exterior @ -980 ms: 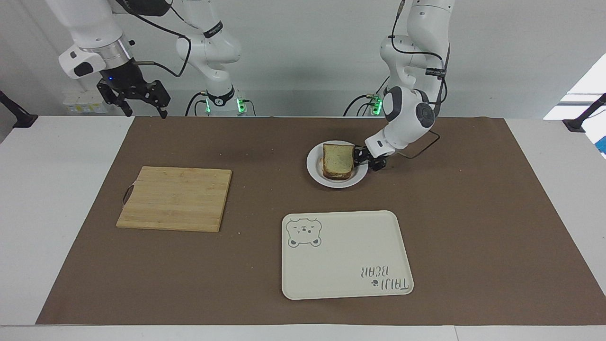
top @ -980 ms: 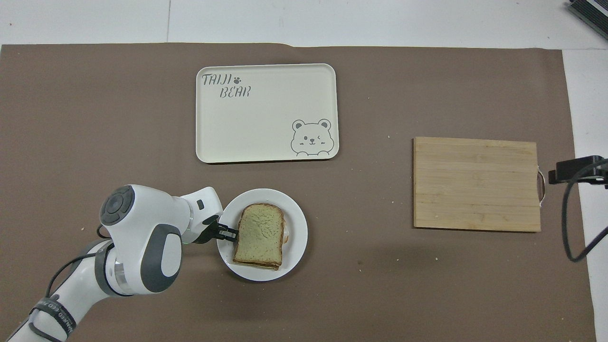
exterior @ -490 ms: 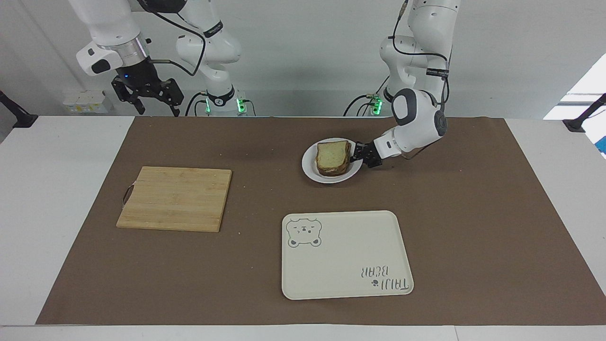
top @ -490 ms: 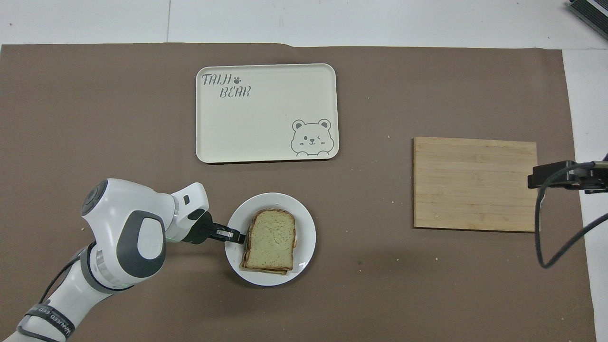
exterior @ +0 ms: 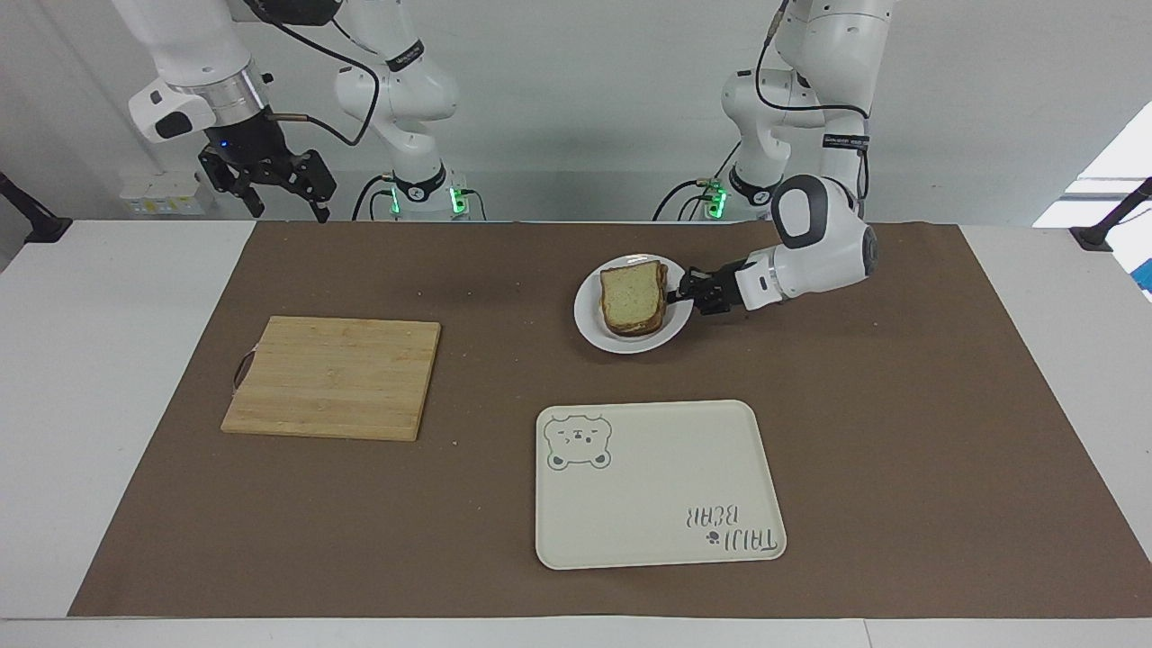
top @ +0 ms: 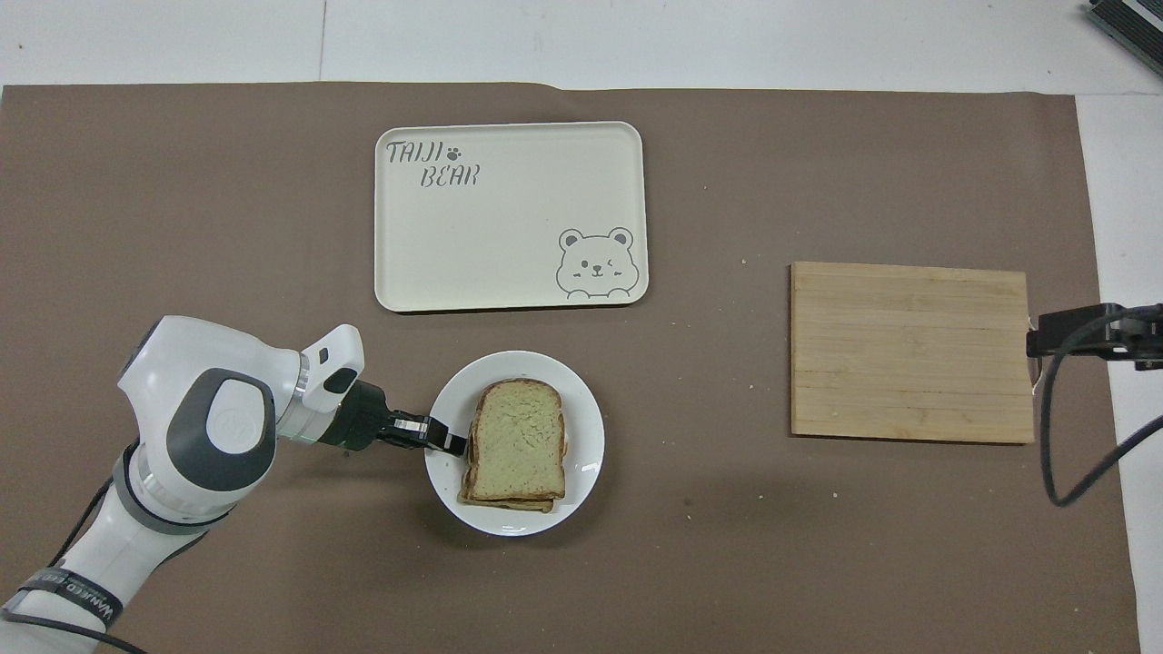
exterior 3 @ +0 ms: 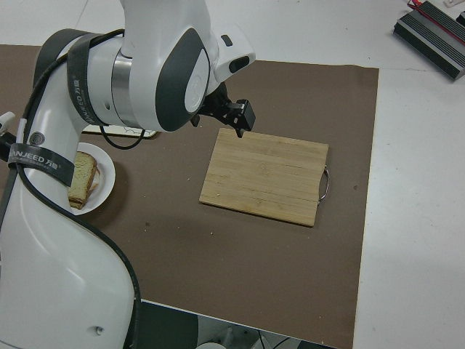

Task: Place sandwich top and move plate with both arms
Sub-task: 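Slide the plate with the left gripper onto the cream tray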

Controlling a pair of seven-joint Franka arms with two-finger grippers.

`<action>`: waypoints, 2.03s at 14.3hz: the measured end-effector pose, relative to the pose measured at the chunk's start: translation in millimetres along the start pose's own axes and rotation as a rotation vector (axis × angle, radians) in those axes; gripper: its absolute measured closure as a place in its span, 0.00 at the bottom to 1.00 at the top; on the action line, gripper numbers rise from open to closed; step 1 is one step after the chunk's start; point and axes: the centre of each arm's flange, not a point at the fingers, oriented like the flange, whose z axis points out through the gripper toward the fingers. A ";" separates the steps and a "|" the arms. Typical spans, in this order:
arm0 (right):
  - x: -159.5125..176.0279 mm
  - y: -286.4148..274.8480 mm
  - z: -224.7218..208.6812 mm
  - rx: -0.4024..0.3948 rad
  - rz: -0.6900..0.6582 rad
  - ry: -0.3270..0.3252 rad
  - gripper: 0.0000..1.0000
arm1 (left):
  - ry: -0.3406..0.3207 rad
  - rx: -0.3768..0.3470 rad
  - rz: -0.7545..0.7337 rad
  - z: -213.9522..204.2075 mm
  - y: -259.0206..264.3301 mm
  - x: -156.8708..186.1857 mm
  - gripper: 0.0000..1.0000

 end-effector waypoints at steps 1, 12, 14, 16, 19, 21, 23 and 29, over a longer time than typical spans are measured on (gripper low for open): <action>0.0 0.0 0.0 0.000 0.000 0.000 0.00 | 0.006 -0.029 -0.009 -4.1 1.1 2.1 0.93; 0.9 10.2 -0.1 0.000 0.020 0.000 0.00 | 0.057 -0.147 0.113 -86.5 25.6 84.8 0.93; 0.8 8.9 -0.1 0.001 0.018 0.000 0.00 | 0.063 -0.152 0.101 -95.7 34.7 103.4 0.93; 0.3 3.6 0.0 0.000 0.008 0.000 0.00 | 0.074 -0.154 0.094 -102.1 40.6 120.4 0.93; 0.1 1.4 0.0 0.000 0.004 0.000 0.00 | 0.079 -0.160 0.073 -103.3 35.1 148.5 0.93; 0.1 1.4 0.0 0.000 0.004 0.000 0.00 | 0.080 -0.166 0.070 -96.7 21.0 171.3 0.93; 0.1 1.4 0.0 0.000 0.004 0.000 0.00 | 0.084 -0.169 0.075 -91.8 11.2 190.4 0.93; 1.1 11.2 0.1 0.000 0.022 0.000 0.00 | 0.108 -0.170 0.089 -86.5 -9.5 231.2 0.93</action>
